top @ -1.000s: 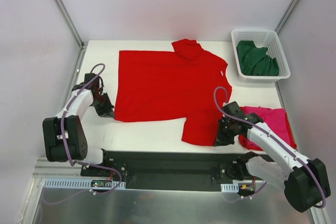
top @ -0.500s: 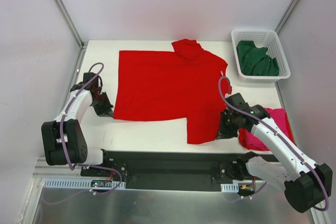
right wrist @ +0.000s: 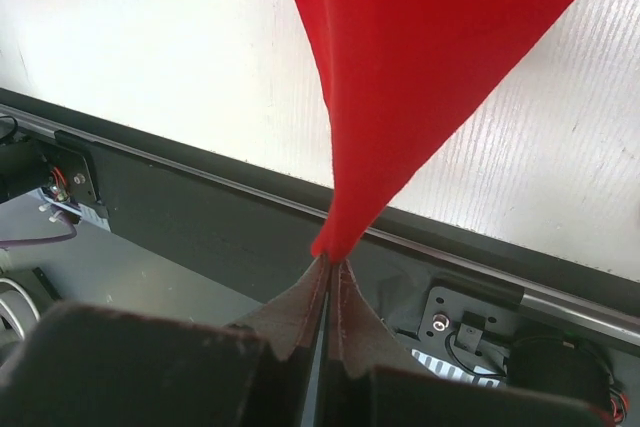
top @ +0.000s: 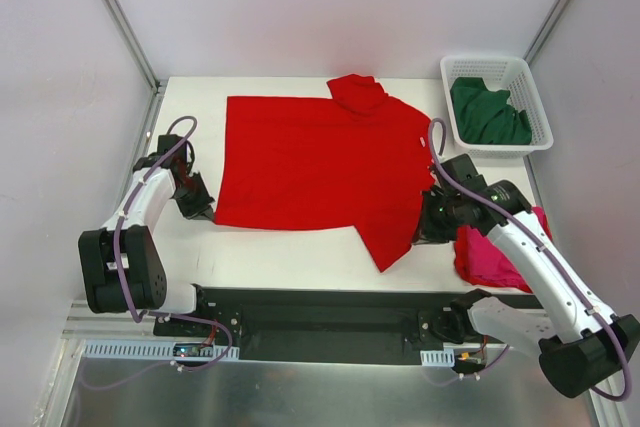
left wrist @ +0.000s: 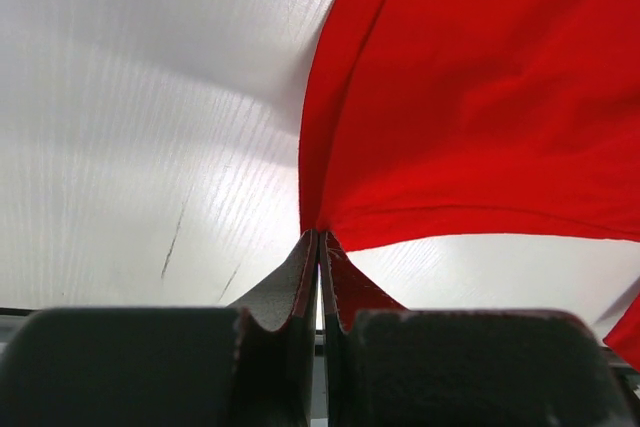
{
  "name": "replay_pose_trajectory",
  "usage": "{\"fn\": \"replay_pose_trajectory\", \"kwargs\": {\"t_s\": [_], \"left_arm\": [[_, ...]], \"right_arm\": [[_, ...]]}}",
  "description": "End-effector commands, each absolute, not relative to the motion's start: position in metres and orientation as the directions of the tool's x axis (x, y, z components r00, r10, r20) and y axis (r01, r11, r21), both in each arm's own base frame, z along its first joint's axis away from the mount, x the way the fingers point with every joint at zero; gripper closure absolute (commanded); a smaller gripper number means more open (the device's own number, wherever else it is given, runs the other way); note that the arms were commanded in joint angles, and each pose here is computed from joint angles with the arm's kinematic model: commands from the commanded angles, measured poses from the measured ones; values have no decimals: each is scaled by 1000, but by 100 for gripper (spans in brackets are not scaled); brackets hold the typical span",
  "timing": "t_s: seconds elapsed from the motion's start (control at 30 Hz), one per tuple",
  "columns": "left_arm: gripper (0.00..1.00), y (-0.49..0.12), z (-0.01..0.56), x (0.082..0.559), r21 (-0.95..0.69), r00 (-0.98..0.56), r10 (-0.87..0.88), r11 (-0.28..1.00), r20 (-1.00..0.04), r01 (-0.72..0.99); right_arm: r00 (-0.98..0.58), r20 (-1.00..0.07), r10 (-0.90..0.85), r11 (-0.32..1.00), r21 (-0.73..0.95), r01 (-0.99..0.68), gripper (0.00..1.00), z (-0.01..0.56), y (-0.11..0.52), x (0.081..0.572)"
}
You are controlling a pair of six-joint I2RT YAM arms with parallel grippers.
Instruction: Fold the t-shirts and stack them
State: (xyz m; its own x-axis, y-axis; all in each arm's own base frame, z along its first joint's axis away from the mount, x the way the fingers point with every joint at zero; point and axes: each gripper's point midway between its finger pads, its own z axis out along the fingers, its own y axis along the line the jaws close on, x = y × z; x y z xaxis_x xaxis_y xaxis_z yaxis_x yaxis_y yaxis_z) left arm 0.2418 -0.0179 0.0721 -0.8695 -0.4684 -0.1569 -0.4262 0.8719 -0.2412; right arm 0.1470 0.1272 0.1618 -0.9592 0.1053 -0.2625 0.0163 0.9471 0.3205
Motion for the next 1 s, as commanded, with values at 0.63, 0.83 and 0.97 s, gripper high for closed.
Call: {"fn": "replay_pose_trajectory", "kwargs": {"t_s": [0.63, 0.83, 0.97], "left_arm": [[100, -2, 78, 239, -164, -872, -461, 885, -164, -436], [100, -3, 81, 238, -170, -872, -460, 884, -164, -435], [100, -7, 83, 238, -186, -875, -459, 884, -156, -430]], "right_arm": [[-984, -158, 81, 935, 353, 21, 99, 177, 112, 85], [-988, -145, 60, 940, 342, 6, 99, 176, 105, 72], [-989, -144, 44, 948, 318, -4, 99, 172, 99, 68]]}}
